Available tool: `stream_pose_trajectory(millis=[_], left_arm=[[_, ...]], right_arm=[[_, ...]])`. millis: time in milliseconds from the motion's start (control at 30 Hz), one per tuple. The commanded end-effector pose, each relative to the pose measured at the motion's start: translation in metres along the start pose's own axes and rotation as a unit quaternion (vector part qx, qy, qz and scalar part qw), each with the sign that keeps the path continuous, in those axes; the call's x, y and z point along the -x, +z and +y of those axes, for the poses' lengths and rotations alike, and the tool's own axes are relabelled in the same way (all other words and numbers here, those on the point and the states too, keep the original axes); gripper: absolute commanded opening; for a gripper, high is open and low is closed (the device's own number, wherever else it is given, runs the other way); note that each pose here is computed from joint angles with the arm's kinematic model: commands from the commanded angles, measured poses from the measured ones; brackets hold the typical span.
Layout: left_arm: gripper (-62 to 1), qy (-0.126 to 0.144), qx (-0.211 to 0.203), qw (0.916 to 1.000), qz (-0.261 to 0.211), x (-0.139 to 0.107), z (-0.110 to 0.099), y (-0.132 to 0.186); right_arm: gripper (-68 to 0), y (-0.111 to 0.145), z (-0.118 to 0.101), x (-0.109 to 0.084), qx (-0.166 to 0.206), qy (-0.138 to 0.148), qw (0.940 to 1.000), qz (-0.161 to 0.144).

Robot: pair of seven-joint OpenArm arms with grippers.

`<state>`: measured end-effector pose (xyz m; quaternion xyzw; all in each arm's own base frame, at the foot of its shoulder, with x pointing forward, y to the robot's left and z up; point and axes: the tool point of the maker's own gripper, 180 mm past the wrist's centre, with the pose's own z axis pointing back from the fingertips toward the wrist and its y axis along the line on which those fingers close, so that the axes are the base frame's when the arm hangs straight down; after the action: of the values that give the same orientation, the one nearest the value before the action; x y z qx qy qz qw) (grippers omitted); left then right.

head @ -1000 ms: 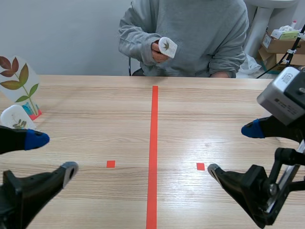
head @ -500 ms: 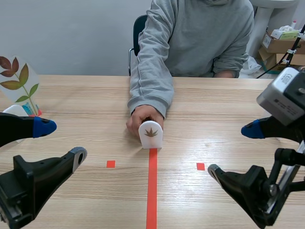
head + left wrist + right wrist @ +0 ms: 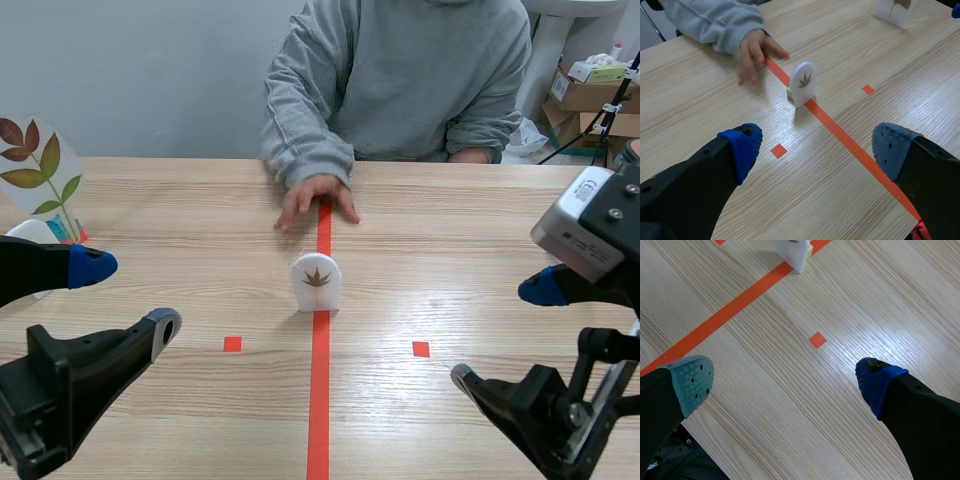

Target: Do the leaf sorting experiment

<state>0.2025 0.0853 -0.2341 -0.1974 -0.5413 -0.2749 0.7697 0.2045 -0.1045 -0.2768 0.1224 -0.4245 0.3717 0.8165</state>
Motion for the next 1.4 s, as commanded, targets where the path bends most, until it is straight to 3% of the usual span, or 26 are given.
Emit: stream_pose_trajectory(millis=[0,1367], left_arm=[[-13.2,-0.002,0.002,0.9999,-0.013,-0.0081,-0.002,0.0008],[-13.2,-0.001,0.001,1.0,-0.008,-0.0054,-0.0015,0.0008]], right_arm=[[-9.7,0.0006,-0.0045,-0.0045,0.004,0.008,0.9999,-0.007],[-9.7,0.0003,-0.0111,0.0044,0.018,0.023,0.9993,0.022]])
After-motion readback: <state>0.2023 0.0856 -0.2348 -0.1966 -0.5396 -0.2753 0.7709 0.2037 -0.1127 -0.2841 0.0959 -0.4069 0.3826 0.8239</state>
